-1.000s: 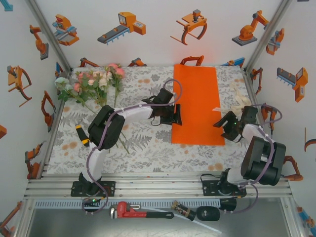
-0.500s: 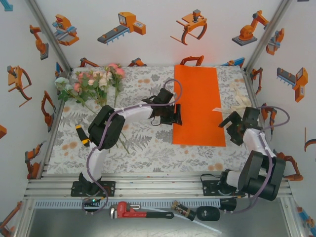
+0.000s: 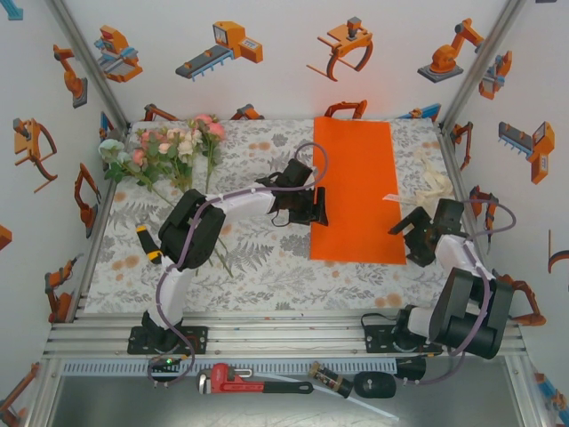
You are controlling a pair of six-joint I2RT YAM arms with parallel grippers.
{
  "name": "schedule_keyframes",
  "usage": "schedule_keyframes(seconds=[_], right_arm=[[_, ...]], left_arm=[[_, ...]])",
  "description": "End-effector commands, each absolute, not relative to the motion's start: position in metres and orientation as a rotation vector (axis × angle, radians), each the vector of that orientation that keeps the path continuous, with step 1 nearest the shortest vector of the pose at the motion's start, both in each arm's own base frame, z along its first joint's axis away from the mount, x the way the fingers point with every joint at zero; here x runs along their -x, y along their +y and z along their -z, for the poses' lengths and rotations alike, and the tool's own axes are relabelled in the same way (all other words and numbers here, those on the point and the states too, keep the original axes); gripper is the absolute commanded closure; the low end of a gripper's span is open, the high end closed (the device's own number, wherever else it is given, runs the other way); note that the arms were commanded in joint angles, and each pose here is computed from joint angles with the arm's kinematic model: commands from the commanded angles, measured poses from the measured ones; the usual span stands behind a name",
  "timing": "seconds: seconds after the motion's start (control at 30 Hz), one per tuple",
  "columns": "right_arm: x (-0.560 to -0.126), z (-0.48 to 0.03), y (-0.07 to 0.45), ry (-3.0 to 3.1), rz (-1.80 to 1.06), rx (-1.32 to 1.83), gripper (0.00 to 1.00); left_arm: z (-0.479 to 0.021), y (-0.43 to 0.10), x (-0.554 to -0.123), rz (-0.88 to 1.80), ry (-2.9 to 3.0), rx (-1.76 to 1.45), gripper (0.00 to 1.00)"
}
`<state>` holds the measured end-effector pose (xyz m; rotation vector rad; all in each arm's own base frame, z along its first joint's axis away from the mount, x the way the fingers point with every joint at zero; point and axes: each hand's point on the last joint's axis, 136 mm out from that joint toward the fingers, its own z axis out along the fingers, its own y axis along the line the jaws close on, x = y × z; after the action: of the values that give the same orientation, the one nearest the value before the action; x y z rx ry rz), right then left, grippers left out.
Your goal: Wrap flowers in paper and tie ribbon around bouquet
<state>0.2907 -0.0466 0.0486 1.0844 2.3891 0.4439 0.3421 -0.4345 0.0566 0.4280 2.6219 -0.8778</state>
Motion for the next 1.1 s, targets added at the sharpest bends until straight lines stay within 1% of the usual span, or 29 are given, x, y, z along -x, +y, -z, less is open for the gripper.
schedule_keyframes(seconds=[0.0,0.2,0.37,0.5,0.93,1.07], right_arm=[[-0.284,-0.040,-0.038,2.422,-0.484,-1.114,0.19],[-0.290,-0.044,-0.034,2.401,-0.538,-1.104,0.25],[-0.293,-0.044,-0.031,2.398,-0.570,-1.084,0.27],[-0.294,-0.040,-0.026,2.410,-0.579,-1.072,0.26],[-0.317,-0.030,0.029,2.483,-0.666,-0.938,0.26],[-0.319,-0.021,0.042,2.507,-0.674,-0.923,0.26]], left_arm=[[-0.040,-0.430,-0.342,0.854,2.676,-0.407,0.40],[-0.039,-0.431,-0.341,0.853,2.678,-0.407,0.40],[-0.039,-0.431,-0.341,0.859,2.679,-0.411,0.40],[-0.039,-0.433,-0.340,0.872,2.677,-0.416,0.40],[-0.042,-0.440,-0.337,0.916,2.664,-0.446,0.40],[-0.046,-0.440,-0.337,0.930,2.646,-0.456,0.36]])
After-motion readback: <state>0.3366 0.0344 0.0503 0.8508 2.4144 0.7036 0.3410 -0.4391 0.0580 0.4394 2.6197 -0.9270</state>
